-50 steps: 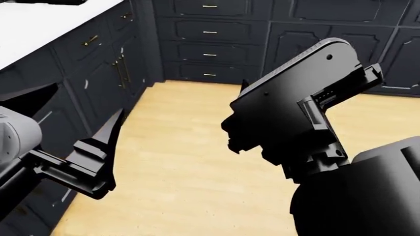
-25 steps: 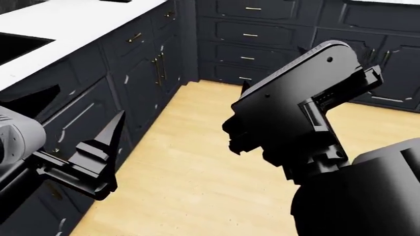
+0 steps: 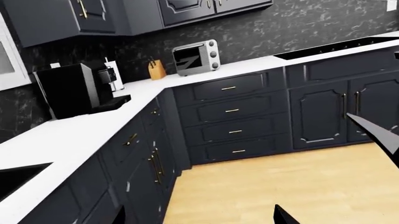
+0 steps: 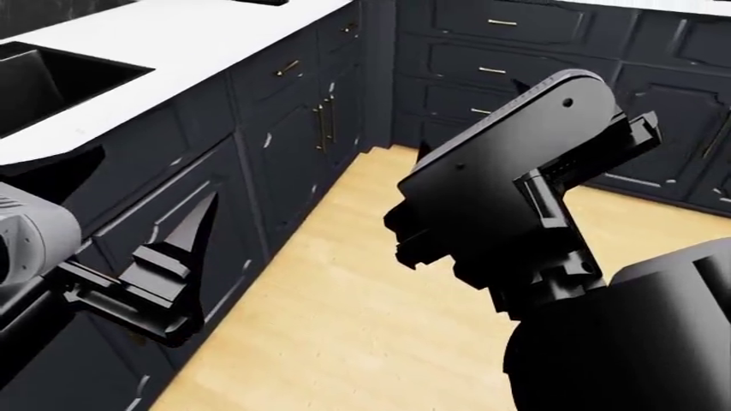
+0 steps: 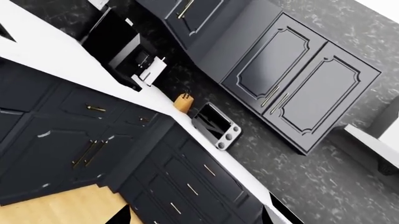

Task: Move the drinks to the dining counter.

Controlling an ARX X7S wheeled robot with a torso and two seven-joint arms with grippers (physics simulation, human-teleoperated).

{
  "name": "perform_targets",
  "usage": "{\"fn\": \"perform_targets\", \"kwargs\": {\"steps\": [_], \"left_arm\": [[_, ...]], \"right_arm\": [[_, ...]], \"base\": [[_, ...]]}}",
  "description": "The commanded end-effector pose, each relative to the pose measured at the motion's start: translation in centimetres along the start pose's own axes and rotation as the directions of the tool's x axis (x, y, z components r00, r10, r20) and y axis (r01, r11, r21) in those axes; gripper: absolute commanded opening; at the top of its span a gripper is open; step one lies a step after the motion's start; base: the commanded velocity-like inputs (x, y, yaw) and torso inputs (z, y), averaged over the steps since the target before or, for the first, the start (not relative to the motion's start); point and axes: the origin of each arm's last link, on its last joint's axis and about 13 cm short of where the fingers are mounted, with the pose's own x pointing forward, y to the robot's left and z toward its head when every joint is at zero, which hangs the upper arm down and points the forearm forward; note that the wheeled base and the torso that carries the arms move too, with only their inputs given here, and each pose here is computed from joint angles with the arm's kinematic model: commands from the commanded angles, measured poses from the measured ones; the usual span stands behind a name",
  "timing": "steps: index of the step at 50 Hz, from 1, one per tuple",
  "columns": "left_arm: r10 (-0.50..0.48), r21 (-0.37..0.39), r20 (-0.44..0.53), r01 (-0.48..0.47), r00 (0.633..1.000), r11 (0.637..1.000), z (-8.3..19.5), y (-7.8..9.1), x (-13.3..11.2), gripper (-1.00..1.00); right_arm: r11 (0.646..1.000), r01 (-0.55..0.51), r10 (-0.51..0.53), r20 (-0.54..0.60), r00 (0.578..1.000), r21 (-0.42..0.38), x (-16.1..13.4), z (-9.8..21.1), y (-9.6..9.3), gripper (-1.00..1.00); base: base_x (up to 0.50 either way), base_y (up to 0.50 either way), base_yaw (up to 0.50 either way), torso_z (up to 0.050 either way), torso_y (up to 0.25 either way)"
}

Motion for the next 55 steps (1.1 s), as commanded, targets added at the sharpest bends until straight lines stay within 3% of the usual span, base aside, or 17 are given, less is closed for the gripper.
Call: {"fn": "perform_targets", "kwargs": {"steps": [1, 20, 31, 39, 40, 41, 55], "left_arm": [[-0.001, -0.001, -0.003, 0.001, 1.0, 1.0, -0.13, -0.04, 0.06, 1.0], [0.0, -0.001, -0.005, 0.0, 1.0, 1.0, -0.19, -0.03, 0.02, 1.0], [0.0, -0.003, -0.005, 0.0, 1.0, 1.0, -0.15, 0.03, 0.05, 1.0], [0.002, -0.002, -0.001, -0.002, 1.0, 1.0, -0.01, 0.06, 0.03, 1.0], [0.002, -0.003, 0.0, -0.002, 1.0, 1.0, 0.01, 0.08, 0.0, 1.0], [0.002, -0.003, 0.0, -0.002, 1.0, 1.0, 0.01, 0.07, -0.01, 1.0], [0.001, -0.004, -0.006, -0.001, 1.0, 1.0, -0.23, 0.03, 0.13, 1.0]], "right_arm": [[1.0, 0.002, -0.002, 0.005, 1.0, -0.007, -0.04, -0.1, 0.04, 1.0], [1.0, -0.001, 0.001, 0.002, 1.0, -0.013, -0.22, -0.23, 0.13, 1.0], [1.0, 0.009, -0.009, -0.005, 1.0, -0.022, -0.12, -0.25, 0.09, 1.0], [0.999, 0.02, -0.021, 0.012, 1.0, 0.039, -0.06, 0.1, -0.36, 1.0], [1.0, 0.008, -0.008, 0.008, 1.0, 0.03, -0.04, 0.03, -0.36, 1.0], [0.999, 0.015, -0.014, 0.004, 1.0, -0.031, -0.06, -0.1, -0.19, 1.0], [1.0, 0.004, -0.005, -0.025, 1.0, -0.031, 0.04, -0.23, 0.06, 1.0]], "base": [[0.13, -0.29, 0.13, 0.0, 0.0], [0.14, -0.32, 0.07, 0.0, 0.002], [0.15, -0.3, 0.42, 0.0, 0.001], [0.09, -0.17, 0.31, 0.0, 0.003], [0.0, 0.0, 0.0, 0.0, 0.0], [0.0, 0.0, 0.0, 0.0, 0.0], [0.0, 0.01, 0.48, 0.0, 0.0]]}}
